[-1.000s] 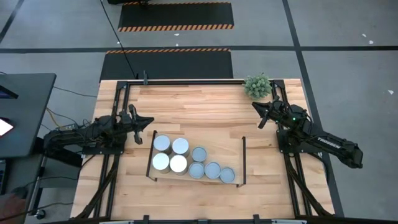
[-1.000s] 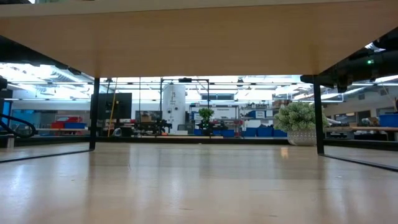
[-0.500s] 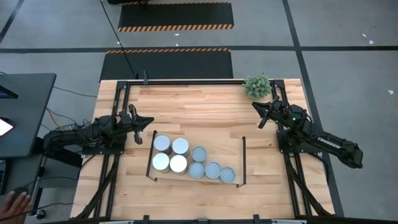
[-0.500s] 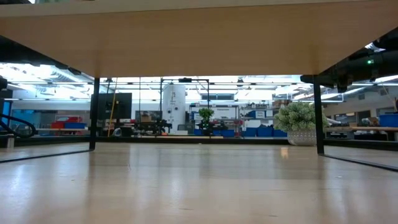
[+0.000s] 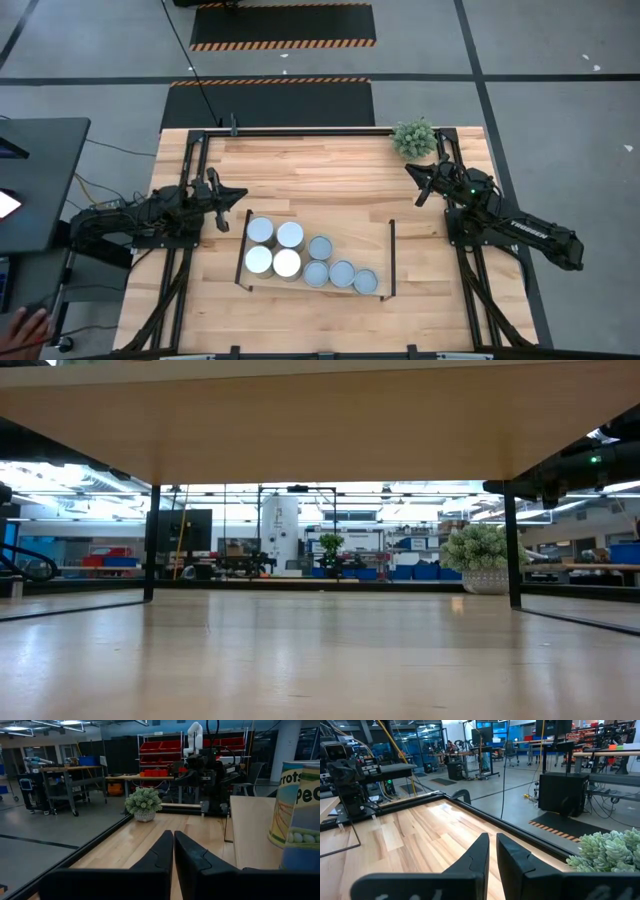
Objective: Pick and place cans onto a shelf
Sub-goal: Return to Home Position
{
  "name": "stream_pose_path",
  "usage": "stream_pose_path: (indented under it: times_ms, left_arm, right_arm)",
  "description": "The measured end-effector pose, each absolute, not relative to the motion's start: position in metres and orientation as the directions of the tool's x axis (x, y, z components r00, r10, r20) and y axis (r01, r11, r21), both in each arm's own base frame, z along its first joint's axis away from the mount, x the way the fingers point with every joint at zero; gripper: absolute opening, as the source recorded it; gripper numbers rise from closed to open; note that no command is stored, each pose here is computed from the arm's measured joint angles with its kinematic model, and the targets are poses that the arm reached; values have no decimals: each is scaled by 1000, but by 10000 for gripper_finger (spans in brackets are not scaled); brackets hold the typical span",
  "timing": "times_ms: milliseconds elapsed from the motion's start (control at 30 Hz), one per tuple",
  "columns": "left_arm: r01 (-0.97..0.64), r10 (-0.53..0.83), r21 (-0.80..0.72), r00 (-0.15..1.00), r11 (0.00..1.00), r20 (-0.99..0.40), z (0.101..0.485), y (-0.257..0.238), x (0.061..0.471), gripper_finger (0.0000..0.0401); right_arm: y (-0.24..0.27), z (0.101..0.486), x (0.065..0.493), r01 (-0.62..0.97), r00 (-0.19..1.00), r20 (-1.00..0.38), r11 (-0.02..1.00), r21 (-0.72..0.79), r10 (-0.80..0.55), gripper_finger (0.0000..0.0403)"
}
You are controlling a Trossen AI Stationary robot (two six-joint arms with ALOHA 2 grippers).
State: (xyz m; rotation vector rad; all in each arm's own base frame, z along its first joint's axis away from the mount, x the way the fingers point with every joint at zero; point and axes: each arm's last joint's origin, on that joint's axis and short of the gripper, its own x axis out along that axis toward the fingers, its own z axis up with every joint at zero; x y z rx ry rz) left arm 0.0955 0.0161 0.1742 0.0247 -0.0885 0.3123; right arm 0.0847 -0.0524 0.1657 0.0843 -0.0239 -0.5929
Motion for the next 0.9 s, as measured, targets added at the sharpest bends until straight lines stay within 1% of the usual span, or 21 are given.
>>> stream_pose_path:
  times_ms: [900]
  left_arm:
    - [-308,306,11,948,951,91,174,16,96,22]
  right_arm:
    - [-52,166,85,557,829,-2,826,86,-559,42]
